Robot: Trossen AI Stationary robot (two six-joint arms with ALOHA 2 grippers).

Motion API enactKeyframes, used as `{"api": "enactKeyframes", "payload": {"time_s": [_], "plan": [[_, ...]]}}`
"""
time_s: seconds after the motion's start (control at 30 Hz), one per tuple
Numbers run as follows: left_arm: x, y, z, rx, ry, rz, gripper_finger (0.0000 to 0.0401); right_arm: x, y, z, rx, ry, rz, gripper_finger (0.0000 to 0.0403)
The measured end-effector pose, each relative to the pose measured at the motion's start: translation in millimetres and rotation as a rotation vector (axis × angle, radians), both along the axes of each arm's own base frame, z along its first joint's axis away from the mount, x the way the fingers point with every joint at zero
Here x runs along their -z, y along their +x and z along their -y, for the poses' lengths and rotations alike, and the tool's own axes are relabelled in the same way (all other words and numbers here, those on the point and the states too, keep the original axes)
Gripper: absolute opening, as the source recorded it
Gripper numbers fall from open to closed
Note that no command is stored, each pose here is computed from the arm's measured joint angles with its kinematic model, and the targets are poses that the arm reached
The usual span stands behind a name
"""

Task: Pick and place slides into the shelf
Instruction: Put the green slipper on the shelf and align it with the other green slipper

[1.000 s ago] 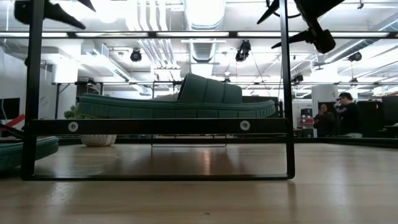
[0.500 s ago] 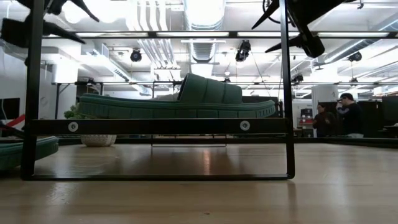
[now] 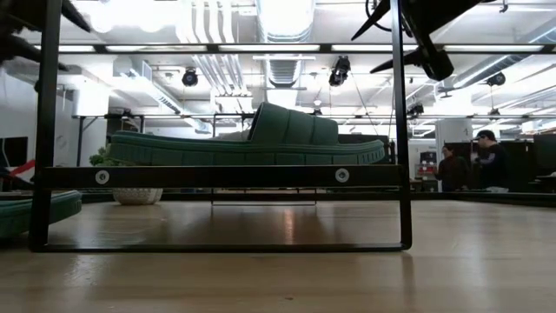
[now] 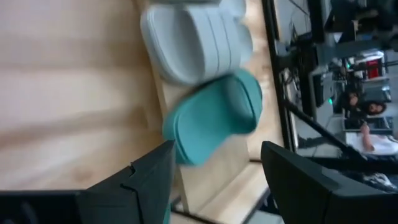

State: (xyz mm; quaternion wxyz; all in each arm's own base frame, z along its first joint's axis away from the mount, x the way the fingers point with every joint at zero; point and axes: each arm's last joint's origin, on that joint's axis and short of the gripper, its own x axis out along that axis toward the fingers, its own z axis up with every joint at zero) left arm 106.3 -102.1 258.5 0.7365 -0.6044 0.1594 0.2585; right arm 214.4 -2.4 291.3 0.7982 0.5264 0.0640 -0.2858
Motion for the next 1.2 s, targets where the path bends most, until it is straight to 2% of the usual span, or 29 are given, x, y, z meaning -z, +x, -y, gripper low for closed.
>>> {"api": "enactKeyframes", "payload": {"time_s": [0.23,0.77,1.2], "plan": [[3.7,-1.6,28.0,0.074,-0.09,0.04,0.0224,0.0,0.0,3.4,0.016,0.0,0.0,0.0278],[29.5,-1.0,96.7,0.254,-0.192,0.038,0.0224,0.0,0.2,4.0,0.0,0.01,0.001,0.0273],[52.3,-7.0,126.1,0.333,-0.204,-0.026,0.0224,-0.4,0.5,3.6,-0.002,0.028,0.012,0.0272]]}}
